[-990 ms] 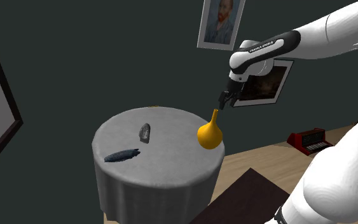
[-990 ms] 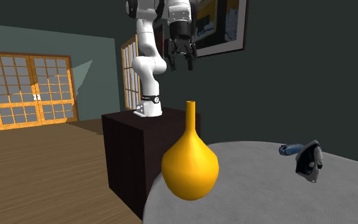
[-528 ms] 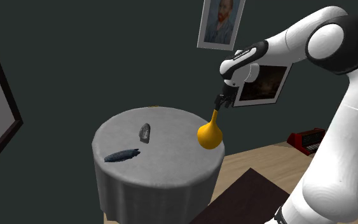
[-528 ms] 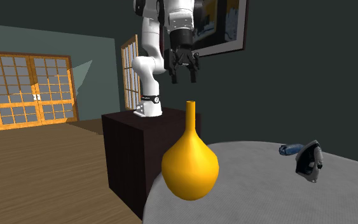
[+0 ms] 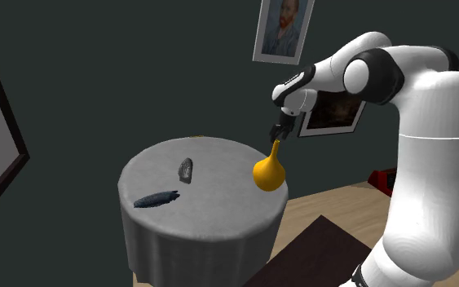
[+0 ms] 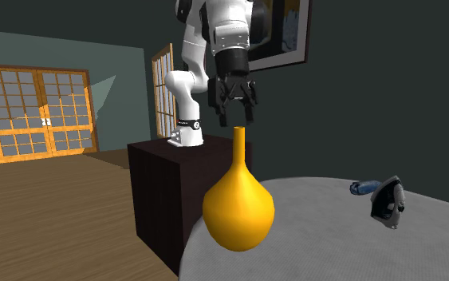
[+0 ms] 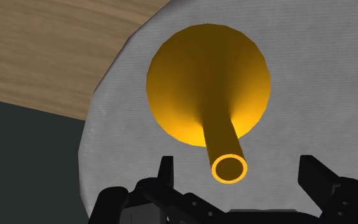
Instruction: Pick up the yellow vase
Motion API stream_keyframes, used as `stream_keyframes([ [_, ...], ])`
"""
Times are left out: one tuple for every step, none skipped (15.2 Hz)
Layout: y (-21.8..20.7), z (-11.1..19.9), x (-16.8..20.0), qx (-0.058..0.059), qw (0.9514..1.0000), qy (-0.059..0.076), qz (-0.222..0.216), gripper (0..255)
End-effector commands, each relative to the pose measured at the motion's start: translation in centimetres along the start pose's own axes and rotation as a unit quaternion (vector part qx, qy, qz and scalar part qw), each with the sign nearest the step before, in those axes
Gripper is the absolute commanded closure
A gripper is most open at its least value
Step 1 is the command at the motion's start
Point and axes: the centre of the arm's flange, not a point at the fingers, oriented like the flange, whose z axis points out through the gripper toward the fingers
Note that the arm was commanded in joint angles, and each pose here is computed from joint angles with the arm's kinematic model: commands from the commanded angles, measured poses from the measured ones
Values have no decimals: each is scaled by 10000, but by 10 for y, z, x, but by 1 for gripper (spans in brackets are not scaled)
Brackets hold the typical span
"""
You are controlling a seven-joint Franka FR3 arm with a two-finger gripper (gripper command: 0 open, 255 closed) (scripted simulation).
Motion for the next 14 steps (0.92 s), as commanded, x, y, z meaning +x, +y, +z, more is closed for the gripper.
stream_keyframes([
  [3,11,2,-1,10000,11,-4,0],
  [3,17,1,-1,10000,11,-4,0],
  [3,22,0,-1,10000,11,-4,0],
  [3,27,-1,-1,10000,11,-4,0],
  [3,32,-1,-1,10000,11,-4,0],
  [3,41,-3,-1,10000,11,-4,0],
  [3,41,-3,-1,10000,11,-4,0],
  [3,41,-3,-1,10000,11,-4,0],
  [3,41,-3,-1,10000,11,-4,255],
  [3,41,-3,-1,10000,11,-4,255],
  [3,41,-3,-1,10000,11,-4,255],
  [3,41,-3,-1,10000,11,-4,255],
  [3,41,-3,-1,10000,11,-4,255],
  [3,41,-3,-1,10000,11,-4,255],
])
